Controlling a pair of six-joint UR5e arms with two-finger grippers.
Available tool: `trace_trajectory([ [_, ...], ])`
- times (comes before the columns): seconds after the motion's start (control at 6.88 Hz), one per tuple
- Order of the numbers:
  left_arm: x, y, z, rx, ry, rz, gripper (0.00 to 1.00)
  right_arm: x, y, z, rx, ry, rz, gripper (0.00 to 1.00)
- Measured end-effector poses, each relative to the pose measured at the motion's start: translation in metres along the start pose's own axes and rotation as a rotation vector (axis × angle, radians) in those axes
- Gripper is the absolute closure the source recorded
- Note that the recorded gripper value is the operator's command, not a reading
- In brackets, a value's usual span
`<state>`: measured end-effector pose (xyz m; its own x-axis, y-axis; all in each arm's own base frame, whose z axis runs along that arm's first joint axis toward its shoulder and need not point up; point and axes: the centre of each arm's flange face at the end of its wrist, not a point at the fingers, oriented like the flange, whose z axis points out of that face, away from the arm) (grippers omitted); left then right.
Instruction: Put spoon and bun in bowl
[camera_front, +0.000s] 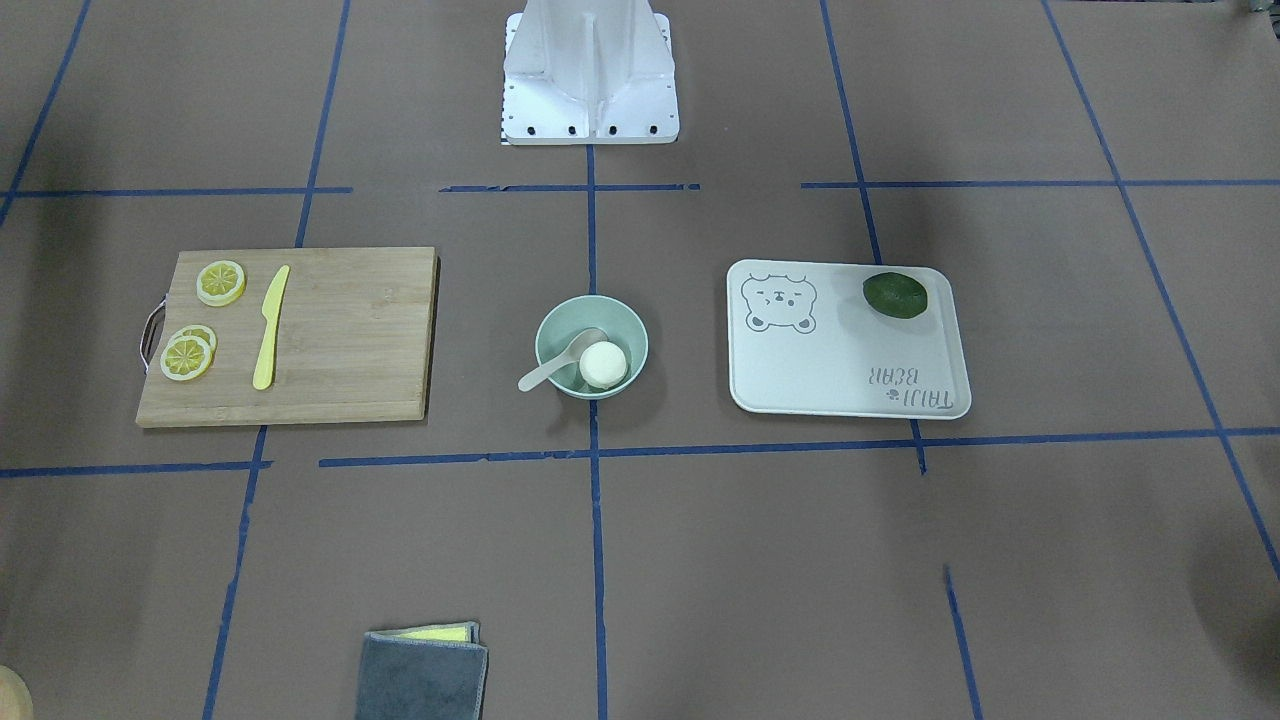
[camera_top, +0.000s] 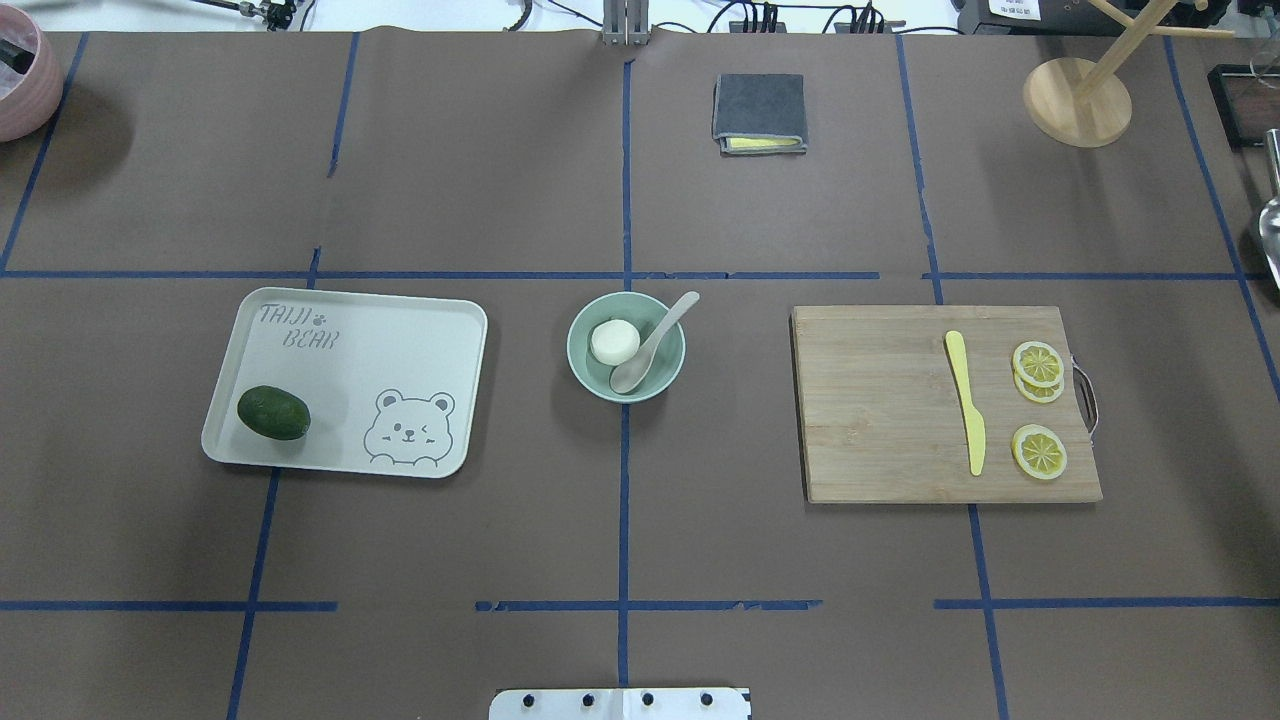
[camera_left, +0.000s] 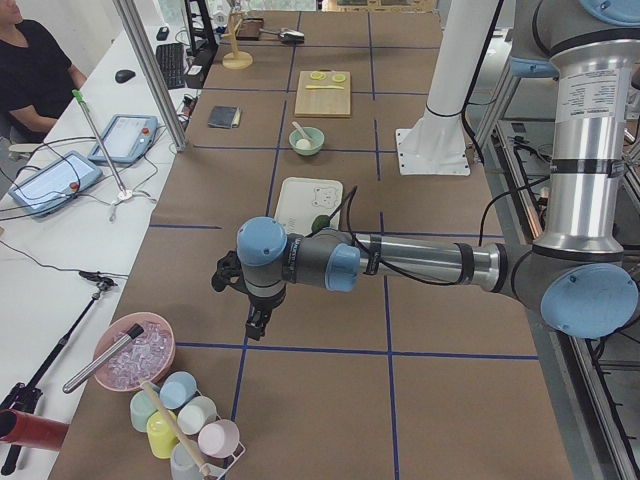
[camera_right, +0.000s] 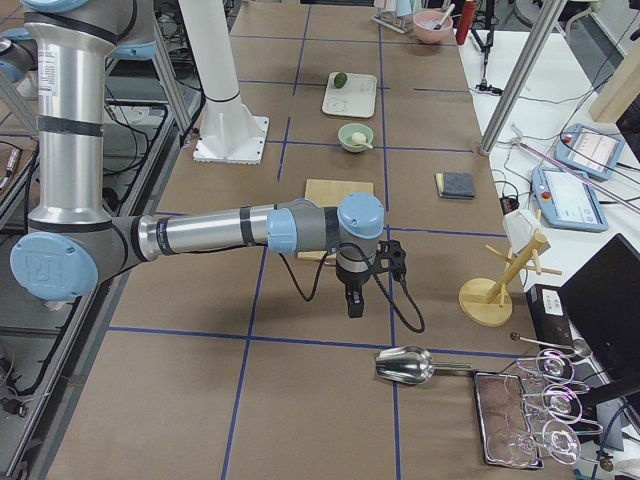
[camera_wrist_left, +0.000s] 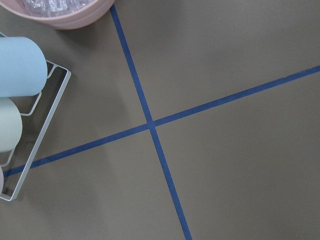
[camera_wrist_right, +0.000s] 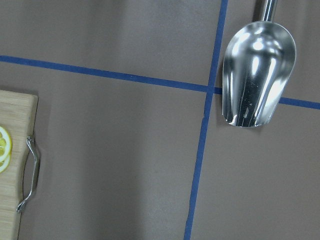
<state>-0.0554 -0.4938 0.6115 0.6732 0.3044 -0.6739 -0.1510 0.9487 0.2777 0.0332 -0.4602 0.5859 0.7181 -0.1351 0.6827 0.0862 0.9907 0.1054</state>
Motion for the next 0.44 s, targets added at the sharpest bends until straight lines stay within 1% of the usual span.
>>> trace_trajectory([
  [0.29, -0.0027, 0.0090, 0.0064, -0.078, 0.017, -0.079, 0.00, 0.0058, 0.0060, 0.0064, -0.014, 0.001, 0.017, 0.00],
  [0.44, -0.0029, 0.0099, 0.0072, -0.089, 0.021, -0.090, 0.00, 0.0066, 0.0071, 0.0084, -0.018, 0.002, 0.018, 0.00],
])
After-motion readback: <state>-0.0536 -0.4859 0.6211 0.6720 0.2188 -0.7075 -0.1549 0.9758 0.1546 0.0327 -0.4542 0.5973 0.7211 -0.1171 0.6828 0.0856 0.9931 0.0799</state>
